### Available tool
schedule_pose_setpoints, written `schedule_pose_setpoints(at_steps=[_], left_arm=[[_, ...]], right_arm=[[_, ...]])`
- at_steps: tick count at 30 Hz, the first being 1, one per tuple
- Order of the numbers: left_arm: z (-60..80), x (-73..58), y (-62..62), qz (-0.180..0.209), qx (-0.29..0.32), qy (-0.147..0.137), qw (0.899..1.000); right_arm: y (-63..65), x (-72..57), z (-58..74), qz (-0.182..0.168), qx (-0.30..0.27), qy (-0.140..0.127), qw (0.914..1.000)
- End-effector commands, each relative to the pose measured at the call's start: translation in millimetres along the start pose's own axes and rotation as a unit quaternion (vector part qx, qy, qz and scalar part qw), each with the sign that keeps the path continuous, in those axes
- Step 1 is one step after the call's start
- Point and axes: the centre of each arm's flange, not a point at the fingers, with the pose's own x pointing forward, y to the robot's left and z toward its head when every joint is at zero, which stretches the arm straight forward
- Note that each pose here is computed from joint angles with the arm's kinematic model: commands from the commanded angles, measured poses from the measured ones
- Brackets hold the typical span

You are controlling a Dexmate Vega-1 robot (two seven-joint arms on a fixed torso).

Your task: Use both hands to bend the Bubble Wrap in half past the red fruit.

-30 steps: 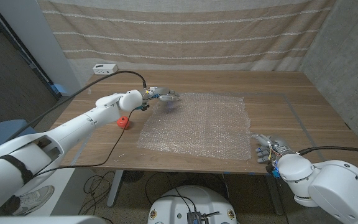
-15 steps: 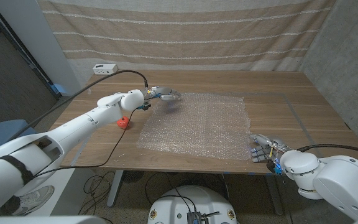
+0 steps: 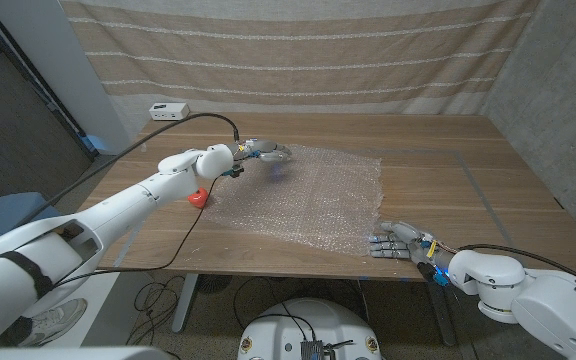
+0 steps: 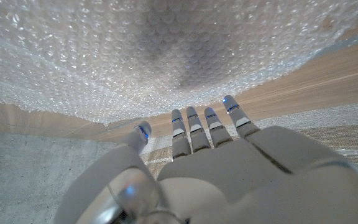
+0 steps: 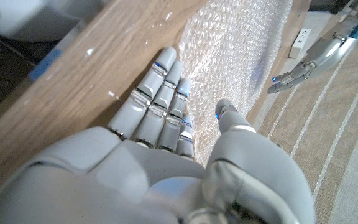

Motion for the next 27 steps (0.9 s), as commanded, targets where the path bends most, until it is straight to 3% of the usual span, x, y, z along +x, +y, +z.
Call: schedule_pose_setpoints(at_steps=[1,4,7,15,22,27], left_arm=[[1.8,-0.6,-1.8,-0.002,0.000,0.003,1.000],[3.0,0.1,-1.9,-0.002,0.000,0.002,1.000],[4.5,1.3,-1.7,-0.001,0.000,0.001,1.000],[5.6,4.1,-1.6,-0.002,-0.004,0.004,1.000],[4.5,4.8,-1.0,-0.001,-0.010,0.005,1.000],[3.1,5.1,-0.6,-0.001,-0.012,0.006,1.000]], right_arm=[[-8.8,-3.2,20.2,0.010,0.068,-0.216,0.9739],[-10.4,-3.1,17.3,0.010,0.077,-0.239,0.9678],[-10.1,-3.1,19.2,0.017,0.066,-0.244,0.9673],[1.7,3.4,38.6,0.032,0.024,-0.268,0.9626],[7.8,3.5,68.0,0.016,-0.066,-0.237,0.9692],[15.0,8.0,89.5,-0.010,-0.126,-0.230,0.9649]])
